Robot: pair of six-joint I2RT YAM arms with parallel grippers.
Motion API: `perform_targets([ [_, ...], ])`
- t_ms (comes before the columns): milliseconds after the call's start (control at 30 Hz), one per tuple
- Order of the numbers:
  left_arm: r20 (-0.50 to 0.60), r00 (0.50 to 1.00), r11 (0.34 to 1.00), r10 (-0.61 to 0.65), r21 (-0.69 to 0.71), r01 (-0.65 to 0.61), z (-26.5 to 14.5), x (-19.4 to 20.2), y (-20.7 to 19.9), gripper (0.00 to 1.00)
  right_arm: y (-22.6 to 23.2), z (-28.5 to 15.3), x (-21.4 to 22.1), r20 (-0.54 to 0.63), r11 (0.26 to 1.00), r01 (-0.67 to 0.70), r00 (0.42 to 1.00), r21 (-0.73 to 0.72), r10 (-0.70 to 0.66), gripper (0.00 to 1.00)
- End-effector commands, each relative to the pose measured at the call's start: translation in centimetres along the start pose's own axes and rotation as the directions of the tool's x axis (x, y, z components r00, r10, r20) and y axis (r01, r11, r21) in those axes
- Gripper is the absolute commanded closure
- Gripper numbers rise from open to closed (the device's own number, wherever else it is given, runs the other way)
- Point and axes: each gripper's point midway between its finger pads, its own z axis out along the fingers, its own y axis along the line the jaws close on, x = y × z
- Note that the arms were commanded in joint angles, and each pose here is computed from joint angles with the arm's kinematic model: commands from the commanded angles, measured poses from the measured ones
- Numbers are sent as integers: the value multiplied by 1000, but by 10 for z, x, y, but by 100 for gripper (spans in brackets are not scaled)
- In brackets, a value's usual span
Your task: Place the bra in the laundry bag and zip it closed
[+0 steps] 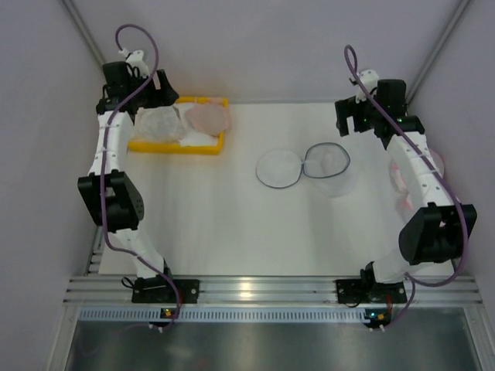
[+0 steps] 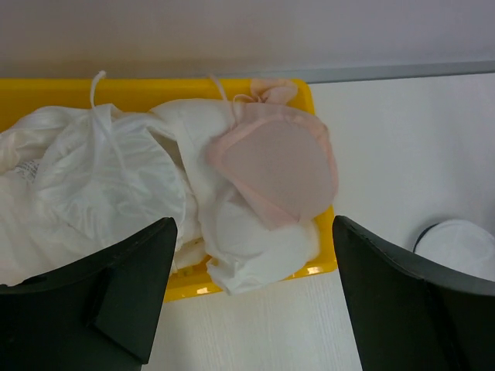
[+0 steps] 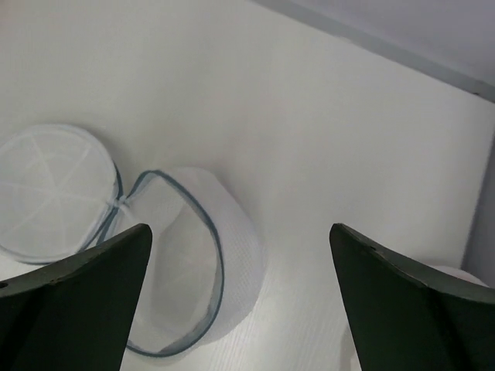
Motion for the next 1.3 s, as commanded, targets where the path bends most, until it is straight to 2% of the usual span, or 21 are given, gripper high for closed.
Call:
perform_targets([
  [0, -30, 998, 999, 50, -16, -51, 14, 7, 6, 12, -35, -37, -60, 201, 976, -44, 980, 213, 1, 0],
  [67, -44, 995, 992, 95, 82, -91, 22, 17, -3, 8, -49, -41, -65, 227, 955, -64, 974, 290, -4, 1],
  [133, -46, 989, 983, 144, 126, -137, 29, 24, -8, 9, -52, -42, -62, 202, 953, -30, 979, 302, -33, 1],
  [167, -41, 967, 959, 251, 143, -243, 36, 29, -16, 10, -49, -41, -61, 190, 957, -14, 981, 290, -44, 1],
  [233, -49, 924, 919, 379, 135, -369, 47, 42, -19, 12, -35, -40, -58, 173, 977, 6, 984, 213, -44, 1],
  [267, -35, 861, 852, 507, 171, -494, 54, 49, -31, 14, -30, -40, -56, 169, 982, 9, 985, 187, -42, 1],
  [333, -26, 783, 767, 621, 228, -600, 63, 69, -45, 18, -20, -36, -47, 148, 991, 4, 989, 131, -24, 1],
  [367, -1, 697, 676, 718, 244, -696, 68, 74, -49, 24, -16, -34, -43, 136, 993, 0, 991, 115, -16, 0],
  [433, 4, 620, 597, 785, 260, -759, 76, 89, -51, 30, -9, -29, -35, 113, 997, -5, 994, 72, -3, 0],
  [467, 38, 553, 526, 832, 262, -809, 80, 89, -56, 33, -6, -28, -32, 104, 998, -7, 995, 57, 1, 1],
  [533, 63, 518, 482, 853, 284, -829, 84, 100, -60, 32, 4, -24, -27, 87, 1000, -10, 996, 5, 9, 1],
  [600, 89, 460, 417, 883, 299, -858, 89, 113, -65, 26, 12, -22, -24, 80, 999, -15, 997, -40, 18, 1],
  [633, 100, 413, 369, 905, 294, -881, 91, 115, -65, 25, 14, -22, -23, 75, 999, -18, 997, -51, 21, 0],
  [733, 118, 312, 266, 943, 296, -917, 101, 134, -74, 24, 17, -20, -21, 65, 997, -22, 998, -70, 27, 1],
  [833, 116, 265, 229, 957, 258, -939, 112, 140, -71, 24, 18, -20, -18, 54, 997, -19, 998, -74, 23, 1],
  [900, 114, 205, 176, 972, 221, -959, 120, 140, -70, 24, 18, -21, -16, 45, 997, -20, 999, -73, 23, 0],
  [1033, 109, 172, 153, 979, 163, -975, 133, 136, -65, 24, 20, -23, -14, 41, 997, -18, 999, -77, 21, 1],
  [1167, 76, 101, 90, 992, 135, -987, 144, 139, -55, 25, 21, -21, -10, 29, 996, -22, 999, -85, 24, 0],
  [1267, 64, 96, 88, 993, 117, -989, 151, 139, -51, 30, 19, -22, -10, 27, 997, -20, 999, -76, 22, 1],
])
